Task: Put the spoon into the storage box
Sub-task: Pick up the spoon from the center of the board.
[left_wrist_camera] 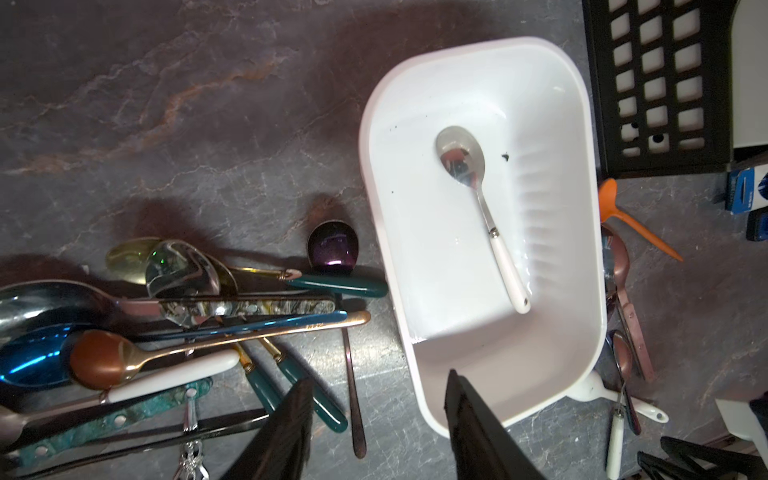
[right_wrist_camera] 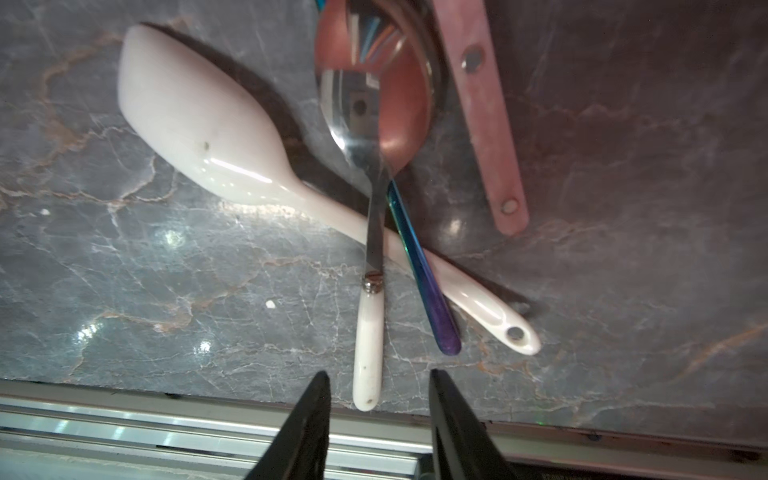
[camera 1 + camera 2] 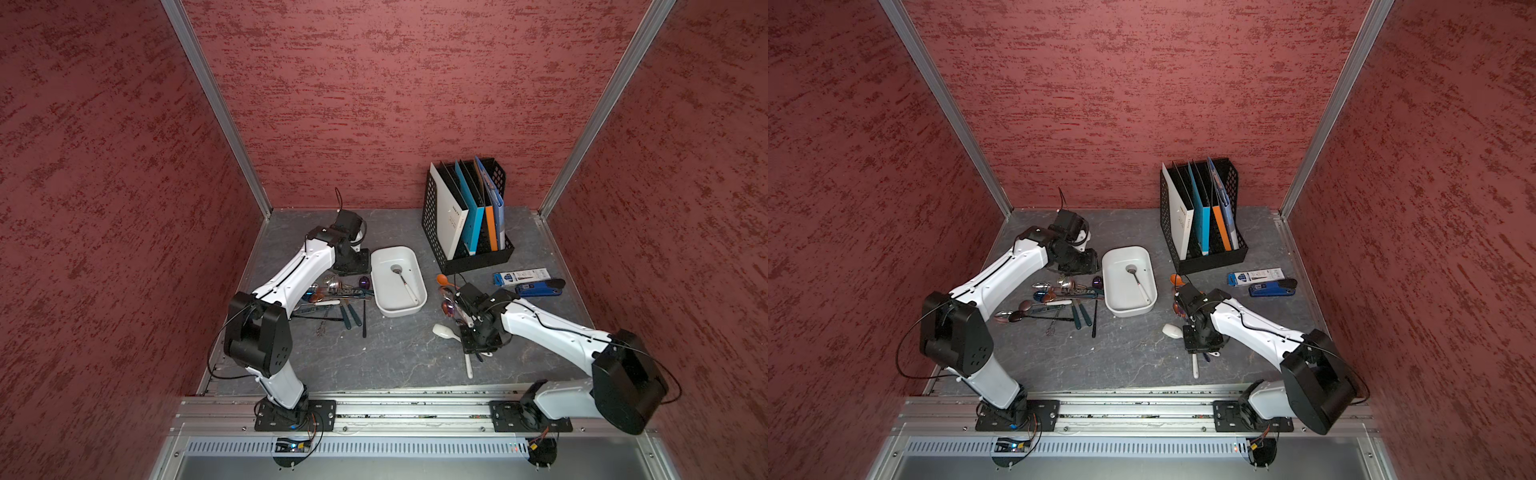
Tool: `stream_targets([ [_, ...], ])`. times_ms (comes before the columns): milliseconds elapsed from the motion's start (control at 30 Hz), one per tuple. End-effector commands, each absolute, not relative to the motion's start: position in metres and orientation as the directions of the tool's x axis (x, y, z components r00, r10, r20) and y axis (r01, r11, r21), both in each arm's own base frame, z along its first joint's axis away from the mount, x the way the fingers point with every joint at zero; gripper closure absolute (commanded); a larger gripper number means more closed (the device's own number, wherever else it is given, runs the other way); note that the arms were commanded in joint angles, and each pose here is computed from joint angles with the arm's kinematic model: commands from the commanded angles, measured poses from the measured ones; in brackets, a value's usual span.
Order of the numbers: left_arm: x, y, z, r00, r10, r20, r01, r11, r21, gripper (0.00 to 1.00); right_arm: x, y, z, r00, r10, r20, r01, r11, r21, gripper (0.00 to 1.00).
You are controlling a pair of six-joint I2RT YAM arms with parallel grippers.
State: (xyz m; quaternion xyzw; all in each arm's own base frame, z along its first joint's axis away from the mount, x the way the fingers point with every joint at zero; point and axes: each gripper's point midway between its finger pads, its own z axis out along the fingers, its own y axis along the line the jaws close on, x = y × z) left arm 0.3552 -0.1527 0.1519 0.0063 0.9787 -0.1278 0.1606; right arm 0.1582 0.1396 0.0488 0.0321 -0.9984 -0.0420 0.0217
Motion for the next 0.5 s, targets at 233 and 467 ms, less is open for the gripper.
stream_targets([
  [233, 0.33, -0.144, 0.159, -0.936, -0.058, -0.347, 0.038, 0.963, -0.266, 0.43, 0.158, 0.151, 0.027, -0.998, -0.053, 0.038, -0.049, 0.995, 0.087, 0.66],
  [467, 0.324, -0.141, 0.157, -0.938, -0.058, -0.342, 0.034, 0.965, -0.258, 0.43, 0.152, 0.153, 0.015, -0.997, -0.041, 0.06, -0.035, 0.995, 0.091, 0.69],
])
